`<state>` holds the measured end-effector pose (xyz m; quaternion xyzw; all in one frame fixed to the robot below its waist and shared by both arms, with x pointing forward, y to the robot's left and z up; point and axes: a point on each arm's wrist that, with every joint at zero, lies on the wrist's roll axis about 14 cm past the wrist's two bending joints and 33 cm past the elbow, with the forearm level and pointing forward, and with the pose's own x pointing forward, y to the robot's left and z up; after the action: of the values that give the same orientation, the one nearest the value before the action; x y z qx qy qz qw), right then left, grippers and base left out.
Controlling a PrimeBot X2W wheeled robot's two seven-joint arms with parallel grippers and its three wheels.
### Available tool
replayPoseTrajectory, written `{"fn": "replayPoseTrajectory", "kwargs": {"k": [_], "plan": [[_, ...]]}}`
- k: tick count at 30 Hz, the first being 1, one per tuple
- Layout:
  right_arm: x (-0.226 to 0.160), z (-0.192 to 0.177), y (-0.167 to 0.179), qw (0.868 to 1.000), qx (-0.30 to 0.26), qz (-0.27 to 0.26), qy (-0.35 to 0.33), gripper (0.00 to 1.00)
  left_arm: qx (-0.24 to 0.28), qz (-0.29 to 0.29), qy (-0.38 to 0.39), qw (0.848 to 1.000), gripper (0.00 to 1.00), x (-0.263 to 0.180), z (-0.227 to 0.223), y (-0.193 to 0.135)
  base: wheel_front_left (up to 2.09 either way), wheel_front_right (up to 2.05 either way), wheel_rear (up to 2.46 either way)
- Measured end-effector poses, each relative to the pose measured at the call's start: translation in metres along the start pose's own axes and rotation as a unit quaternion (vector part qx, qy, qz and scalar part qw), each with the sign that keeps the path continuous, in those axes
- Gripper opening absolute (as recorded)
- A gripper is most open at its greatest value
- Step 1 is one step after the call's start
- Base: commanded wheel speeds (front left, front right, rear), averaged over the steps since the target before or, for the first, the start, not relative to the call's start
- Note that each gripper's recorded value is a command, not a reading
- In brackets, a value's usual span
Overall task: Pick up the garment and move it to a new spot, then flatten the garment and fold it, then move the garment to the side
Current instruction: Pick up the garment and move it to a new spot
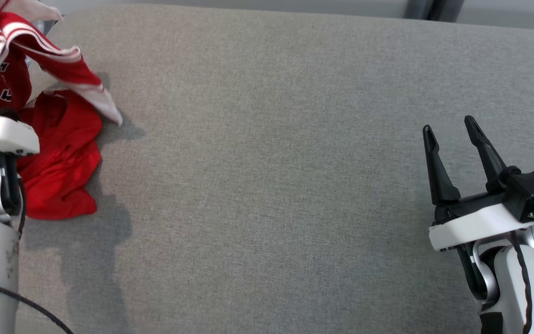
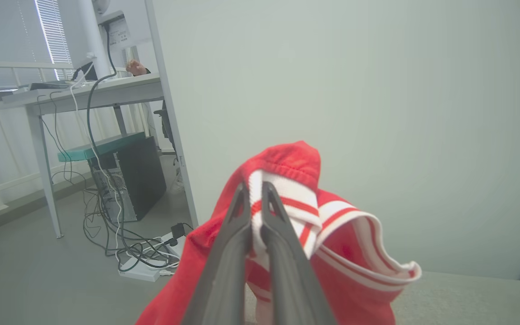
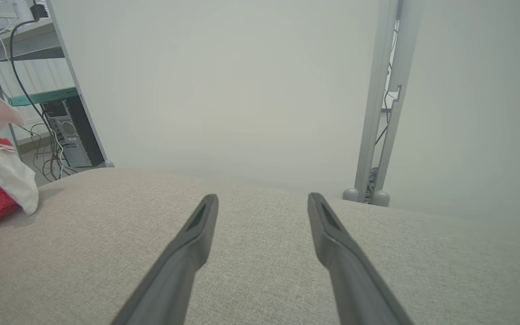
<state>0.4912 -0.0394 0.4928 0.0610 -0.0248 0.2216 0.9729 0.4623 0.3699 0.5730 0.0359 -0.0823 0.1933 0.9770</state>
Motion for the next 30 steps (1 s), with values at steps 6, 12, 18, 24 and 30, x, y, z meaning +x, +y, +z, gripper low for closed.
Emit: {"fn": "replayPoseTrajectory", "kwargs": {"k": [6,12,18,24,30], "plan": [[-0.022,0.021,-0.013,0.999,-0.005,-0.032,-0.021,1.00,-0.028,-0.037,-0.053,0.998,0.00,-0.036,0.039,-0.038,0.00,0.00,0.00],[-0.040,0.035,-0.029,0.997,-0.013,-0.062,-0.034,1.00,-0.052,-0.077,-0.062,0.994,0.00,-0.060,0.058,-0.074,0.00,0.00,0.00],[-0.058,0.044,-0.048,0.995,-0.019,-0.094,-0.040,1.00,-0.073,-0.160,-0.062,0.982,0.00,-0.071,0.068,-0.139,0.00,0.00,0.00],[-0.093,0.053,-0.087,0.986,-0.029,-0.159,-0.045,1.00,-0.104,-0.326,-0.026,0.939,0.00,-0.095,0.056,-0.263,0.00,0.00,0.00],[-0.131,0.044,-0.126,0.972,-0.029,-0.230,-0.030,1.00,-0.116,-0.470,0.066,0.873,0.00,-0.150,0.004,-0.369,0.00,0.00,0.00]]}}
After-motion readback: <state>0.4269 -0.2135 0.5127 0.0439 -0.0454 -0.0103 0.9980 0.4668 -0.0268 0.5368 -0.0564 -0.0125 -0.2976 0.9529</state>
